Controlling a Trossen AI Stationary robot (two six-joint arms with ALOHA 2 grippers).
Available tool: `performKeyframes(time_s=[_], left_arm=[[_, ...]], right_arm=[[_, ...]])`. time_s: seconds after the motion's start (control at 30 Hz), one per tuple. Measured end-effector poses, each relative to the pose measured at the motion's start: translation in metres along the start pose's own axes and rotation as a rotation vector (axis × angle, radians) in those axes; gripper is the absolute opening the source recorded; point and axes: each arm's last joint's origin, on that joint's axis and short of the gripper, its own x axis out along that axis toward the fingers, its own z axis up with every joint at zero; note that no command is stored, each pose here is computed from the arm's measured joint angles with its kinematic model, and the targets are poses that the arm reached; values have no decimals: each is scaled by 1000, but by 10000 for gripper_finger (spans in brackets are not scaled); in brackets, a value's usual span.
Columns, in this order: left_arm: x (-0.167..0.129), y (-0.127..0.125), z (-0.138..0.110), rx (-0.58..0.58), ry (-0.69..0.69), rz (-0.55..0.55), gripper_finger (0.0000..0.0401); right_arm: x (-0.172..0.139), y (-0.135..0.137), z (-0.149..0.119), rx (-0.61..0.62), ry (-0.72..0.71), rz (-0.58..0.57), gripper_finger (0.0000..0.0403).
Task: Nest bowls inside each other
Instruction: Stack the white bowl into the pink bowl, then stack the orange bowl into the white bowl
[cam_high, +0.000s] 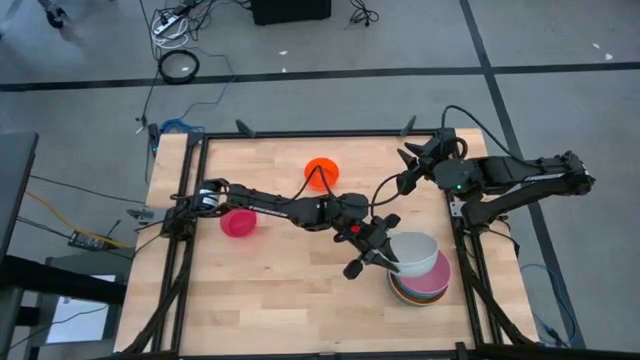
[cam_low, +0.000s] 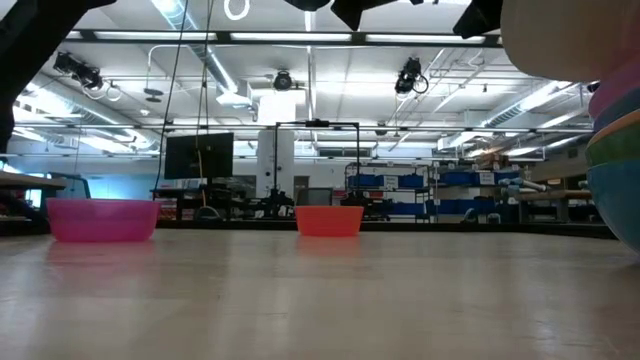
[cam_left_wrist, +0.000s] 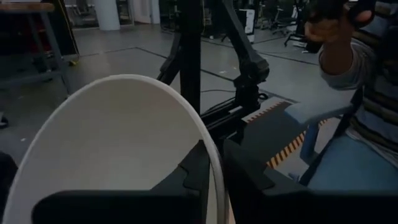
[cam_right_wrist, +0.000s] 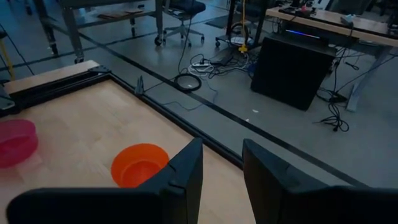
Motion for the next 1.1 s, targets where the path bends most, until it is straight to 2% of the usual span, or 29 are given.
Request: performKeyframes(time_s=[0.27, 0.53, 0.93, 1.1], left_arm=[[2, 1, 0, 18, -29, 2, 54], [12, 7, -22, -63, -35, -5, 63], [18, 12, -12, -64, -61, -29, 73], [12, 21, -20, -143, 2, -9, 75]], right_arm=[[0, 0, 0, -1, 4, 7, 100], [0, 0, -1, -5, 11, 18, 100], [0, 0, -3, -16, 34, 34, 100], [0, -1, -7, -10, 68, 38, 100]])
